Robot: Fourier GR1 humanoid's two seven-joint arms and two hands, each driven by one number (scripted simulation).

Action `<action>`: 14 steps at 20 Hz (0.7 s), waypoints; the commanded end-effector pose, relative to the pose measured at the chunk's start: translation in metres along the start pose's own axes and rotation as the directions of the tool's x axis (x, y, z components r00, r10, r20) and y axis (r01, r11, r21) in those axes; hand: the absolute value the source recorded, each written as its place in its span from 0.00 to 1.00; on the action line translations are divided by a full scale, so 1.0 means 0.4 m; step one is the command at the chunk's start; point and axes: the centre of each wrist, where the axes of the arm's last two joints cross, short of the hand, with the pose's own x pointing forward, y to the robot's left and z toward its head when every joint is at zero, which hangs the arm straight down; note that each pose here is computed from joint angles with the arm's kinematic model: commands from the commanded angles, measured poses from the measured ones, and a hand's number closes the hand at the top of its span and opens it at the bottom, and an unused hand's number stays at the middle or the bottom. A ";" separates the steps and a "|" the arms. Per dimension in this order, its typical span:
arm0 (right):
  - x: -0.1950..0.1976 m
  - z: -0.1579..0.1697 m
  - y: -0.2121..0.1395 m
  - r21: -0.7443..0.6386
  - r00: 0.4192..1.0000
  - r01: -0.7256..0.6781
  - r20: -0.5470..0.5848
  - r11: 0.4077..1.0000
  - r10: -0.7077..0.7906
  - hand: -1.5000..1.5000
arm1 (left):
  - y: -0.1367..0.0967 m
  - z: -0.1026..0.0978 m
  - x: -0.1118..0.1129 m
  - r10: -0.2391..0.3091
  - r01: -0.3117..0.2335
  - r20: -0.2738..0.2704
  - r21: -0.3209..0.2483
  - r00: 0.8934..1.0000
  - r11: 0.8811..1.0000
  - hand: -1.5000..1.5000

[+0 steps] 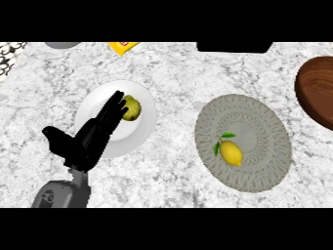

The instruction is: Pick the squash from the placemat and place it in the bowl

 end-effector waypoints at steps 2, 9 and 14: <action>-0.040 -0.037 0.026 0.097 0.991 0.081 -0.117 0.992 -0.069 0.00 | 0.000 -0.007 -0.019 0.009 -0.009 0.010 -0.011 1.000 1.000 0.50; -0.103 -0.047 0.052 0.029 0.934 0.356 -0.037 0.934 -0.355 0.00 | 0.017 0.009 -0.001 0.003 -0.003 -0.003 -0.007 1.000 1.000 0.50; -0.058 -0.034 0.023 -0.226 0.729 0.677 0.077 0.700 -0.680 0.00 | 0.023 0.020 -0.002 -0.011 0.011 -0.002 0.018 1.000 1.000 0.50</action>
